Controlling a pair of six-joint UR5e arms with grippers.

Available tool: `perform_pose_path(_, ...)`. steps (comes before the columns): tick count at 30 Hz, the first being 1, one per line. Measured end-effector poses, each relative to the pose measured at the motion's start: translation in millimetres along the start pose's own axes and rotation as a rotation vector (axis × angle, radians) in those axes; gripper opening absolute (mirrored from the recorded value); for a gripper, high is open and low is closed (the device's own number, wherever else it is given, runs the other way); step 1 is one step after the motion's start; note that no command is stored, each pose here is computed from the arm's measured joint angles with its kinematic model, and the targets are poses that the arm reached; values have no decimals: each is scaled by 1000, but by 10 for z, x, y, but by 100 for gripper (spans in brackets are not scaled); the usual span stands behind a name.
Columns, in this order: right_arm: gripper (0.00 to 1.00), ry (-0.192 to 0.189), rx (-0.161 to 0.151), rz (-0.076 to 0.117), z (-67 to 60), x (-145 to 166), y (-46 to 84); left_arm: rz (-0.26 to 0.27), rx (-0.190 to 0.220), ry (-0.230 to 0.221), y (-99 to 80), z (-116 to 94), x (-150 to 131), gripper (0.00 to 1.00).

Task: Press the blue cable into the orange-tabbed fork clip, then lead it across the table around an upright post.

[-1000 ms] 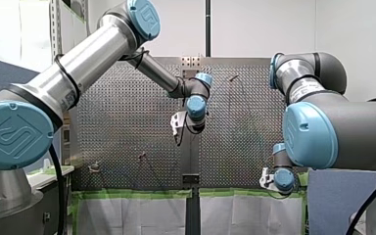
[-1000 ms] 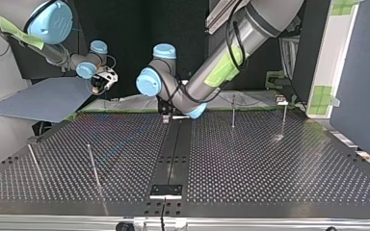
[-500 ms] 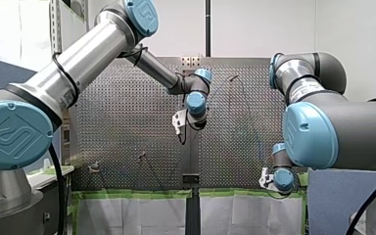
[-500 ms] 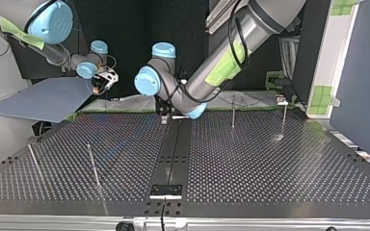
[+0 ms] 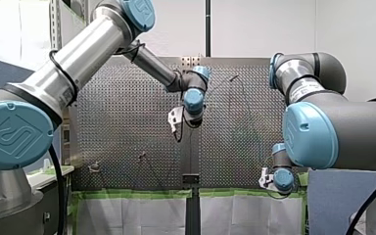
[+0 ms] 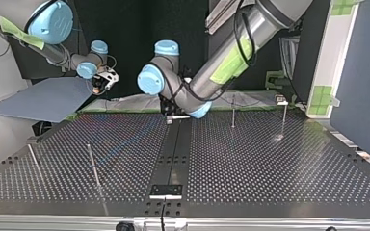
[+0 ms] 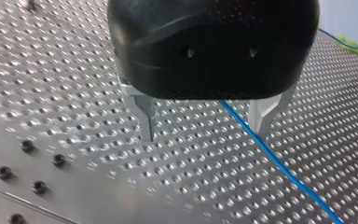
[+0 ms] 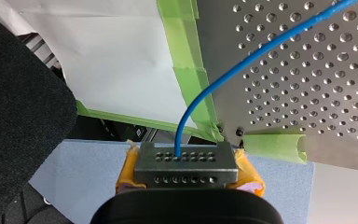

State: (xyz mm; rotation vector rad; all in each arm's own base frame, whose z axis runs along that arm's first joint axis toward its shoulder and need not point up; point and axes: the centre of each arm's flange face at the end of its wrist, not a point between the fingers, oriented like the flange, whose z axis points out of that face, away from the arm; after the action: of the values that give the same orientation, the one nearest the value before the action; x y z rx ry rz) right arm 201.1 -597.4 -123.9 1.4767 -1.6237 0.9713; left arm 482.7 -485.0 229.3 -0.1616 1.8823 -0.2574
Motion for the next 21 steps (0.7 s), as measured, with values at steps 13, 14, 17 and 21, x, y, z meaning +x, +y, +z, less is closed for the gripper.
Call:
perform_pose_path(13,0,-1,3,-2,-7,-4,-22,46,106,62,92,-164,303,98)
perform_pose_path(14,0,-1,4,-2,-8,-4,-24,53,107,77,119,-174,342,98)
perform_pose_path(17,0,-2,4,-2,-10,-7,-28,79,111,130,210,-220,467,98)
perform_pose_path(21,0,-2,5,-2,-11,-7,-29,111,120,194,295,-289,605,98)
